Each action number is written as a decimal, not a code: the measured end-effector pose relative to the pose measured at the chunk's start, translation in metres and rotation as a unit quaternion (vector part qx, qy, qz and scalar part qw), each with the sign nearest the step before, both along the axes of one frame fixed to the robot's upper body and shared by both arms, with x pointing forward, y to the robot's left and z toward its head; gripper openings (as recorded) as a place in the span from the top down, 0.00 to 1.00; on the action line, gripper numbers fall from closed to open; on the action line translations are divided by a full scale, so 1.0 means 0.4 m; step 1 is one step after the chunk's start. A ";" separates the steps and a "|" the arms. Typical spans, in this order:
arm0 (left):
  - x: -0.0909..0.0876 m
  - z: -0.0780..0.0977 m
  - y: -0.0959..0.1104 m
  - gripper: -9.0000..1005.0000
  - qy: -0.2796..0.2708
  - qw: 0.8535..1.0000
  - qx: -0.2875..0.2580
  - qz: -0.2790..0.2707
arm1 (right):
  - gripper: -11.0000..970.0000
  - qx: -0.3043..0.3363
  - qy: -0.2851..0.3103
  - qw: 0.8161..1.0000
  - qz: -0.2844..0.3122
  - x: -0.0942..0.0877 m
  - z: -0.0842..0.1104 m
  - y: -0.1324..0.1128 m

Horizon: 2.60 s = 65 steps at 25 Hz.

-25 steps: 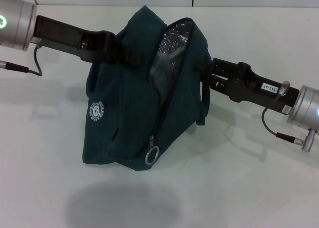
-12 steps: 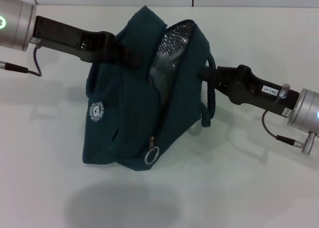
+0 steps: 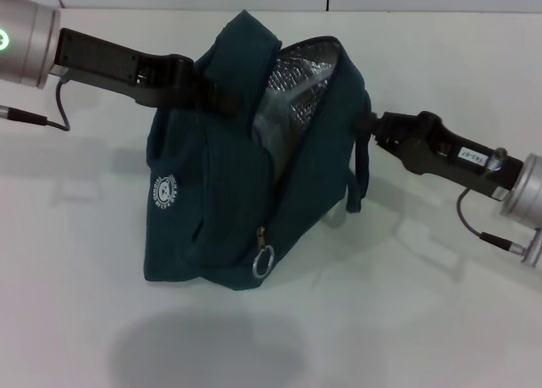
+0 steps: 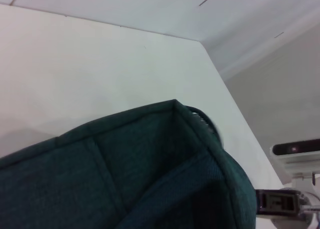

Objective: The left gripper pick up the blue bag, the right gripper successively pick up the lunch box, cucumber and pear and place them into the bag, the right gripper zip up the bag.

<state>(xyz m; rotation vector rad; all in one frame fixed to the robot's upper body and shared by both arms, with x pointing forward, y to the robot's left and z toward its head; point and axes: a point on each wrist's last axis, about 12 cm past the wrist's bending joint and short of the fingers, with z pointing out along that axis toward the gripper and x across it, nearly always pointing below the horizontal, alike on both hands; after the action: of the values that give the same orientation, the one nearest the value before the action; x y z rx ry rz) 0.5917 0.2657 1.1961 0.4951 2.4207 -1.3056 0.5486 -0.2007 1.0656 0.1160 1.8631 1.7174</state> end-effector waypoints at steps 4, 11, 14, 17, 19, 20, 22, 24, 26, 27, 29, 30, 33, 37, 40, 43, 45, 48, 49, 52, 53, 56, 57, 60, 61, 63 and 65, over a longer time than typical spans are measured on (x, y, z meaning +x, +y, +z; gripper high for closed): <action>0.000 0.001 -0.001 0.93 -0.001 1.000 -0.004 -0.001 | 0.96 0.013 -0.034 0.999 -0.013 -0.008 0.011 -0.023; -0.007 0.000 -0.014 0.93 0.001 1.000 -0.027 -0.009 | 0.98 0.046 -0.079 0.996 -0.015 -0.029 0.036 -0.060; -0.012 -0.016 -0.024 0.93 0.008 0.999 -0.038 -0.013 | 0.98 0.056 -0.094 0.994 -0.011 -0.036 0.046 -0.073; -0.015 -0.034 -0.030 0.93 0.016 0.999 -0.046 -0.014 | 0.98 0.055 -0.100 0.993 -0.010 -0.037 0.049 -0.082; -0.016 -0.043 -0.033 0.93 0.019 0.999 -0.049 -0.012 | 0.97 0.053 -0.099 0.994 -0.012 -0.038 0.047 -0.086; -0.015 -0.046 -0.034 0.93 0.019 0.998 -0.050 -0.011 | 0.97 0.052 -0.099 0.994 -0.012 -0.038 0.047 -0.087; -0.014 -0.050 -0.035 0.93 0.020 0.999 -0.050 -0.008 | 0.97 0.049 -0.102 0.993 -0.011 -0.038 0.047 -0.089; -0.014 -0.052 -0.034 0.93 0.020 0.999 -0.050 -0.007 | 0.97 0.048 -0.103 0.993 -0.011 -0.039 0.047 -0.090; -0.016 -0.053 -0.033 0.93 0.021 0.998 -0.051 -0.006 | 0.97 0.048 -0.104 0.993 -0.010 -0.039 0.047 -0.090; -0.016 -0.054 -0.032 0.93 0.021 0.998 -0.051 -0.005 | 0.97 0.046 -0.104 0.994 -0.008 -0.039 0.047 -0.089; -0.018 -0.058 -0.030 0.93 0.023 0.999 -0.049 -0.004 | 0.97 0.043 -0.104 0.994 -0.002 -0.038 0.047 -0.086; -0.019 -0.059 -0.029 0.93 0.024 0.999 -0.048 -0.003 | 0.97 0.042 -0.104 0.994 0.000 -0.039 0.047 -0.086; -0.020 -0.061 -0.027 0.93 0.025 0.999 -0.047 -0.003 | 0.94 0.043 -0.108 0.993 0.003 -0.044 0.047 -0.089; -0.023 -0.064 -0.021 0.93 0.027 0.999 -0.046 0.001 | 0.80 0.050 -0.118 0.992 0.009 -0.055 0.051 -0.096; -0.025 -0.066 -0.021 0.93 0.028 0.999 -0.046 0.000 | 0.67 0.054 -0.126 0.991 0.007 -0.070 0.048 -0.106; -0.026 -0.068 -0.020 0.93 0.029 0.999 -0.046 0.000 | 0.53 0.056 -0.133 0.990 0.001 -0.085 0.043 -0.119; -0.028 -0.071 -0.017 0.93 0.031 0.998 -0.047 0.003 | 0.41 0.056 -0.161 0.985 -0.003 -0.105 0.044 -0.136; -0.031 -0.074 -0.014 0.93 0.031 0.998 -0.047 0.004 | 0.28 0.038 -0.224 0.974 0.000 -0.132 0.047 -0.154; -0.031 -0.075 -0.013 0.93 0.030 0.998 -0.046 0.005 | 0.27 0.028 -0.247 0.969 0.003 -0.139 0.047 -0.159; -0.030 -0.079 -0.011 0.93 0.026 0.999 -0.045 0.010 | 0.25 -0.022 -0.300 0.953 0.021 -0.161 0.033 -0.168; -0.030 -0.081 -0.010 0.93 0.026 0.999 -0.044 0.013 | 0.24 -0.041 -0.318 0.947 0.031 -0.170 0.024 -0.167; -0.032 -0.086 -0.008 0.93 0.023 0.999 -0.044 0.015 | 0.24 -0.080 -0.362 0.927 0.058 -0.198 -0.001 -0.155; -0.032 -0.086 -0.008 0.93 0.022 0.999 -0.044 0.015 | 0.24 -0.089 -0.377 0.919 0.072 -0.209 -0.009 -0.146; -0.033 -0.088 -0.008 0.93 0.022 0.999 -0.045 0.017 | 0.24 -0.102 -0.408 0.901 0.108 -0.230 -0.025 -0.120; -0.033 -0.088 -0.008 0.93 0.022 0.999 -0.046 0.017 | 0.24 -0.107 -0.416 0.895 0.123 -0.235 -0.031 -0.108; -0.033 -0.087 -0.010 0.93 0.022 0.999 -0.046 0.016 | 0.24 -0.124 -0.424 0.883 0.160 -0.236 -0.049 -0.074; -0.032 -0.086 -0.012 0.93 0.021 0.999 -0.046 0.014 | 0.24 -0.132 -0.423 0.880 0.171 -0.235 -0.056 -0.064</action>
<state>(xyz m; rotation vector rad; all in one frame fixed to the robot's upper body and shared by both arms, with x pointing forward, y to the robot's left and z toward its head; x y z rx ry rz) 0.5790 0.2607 1.1616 0.4102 2.3793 -1.4226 0.4548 -0.2262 1.0431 -0.9730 1.4395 1.3466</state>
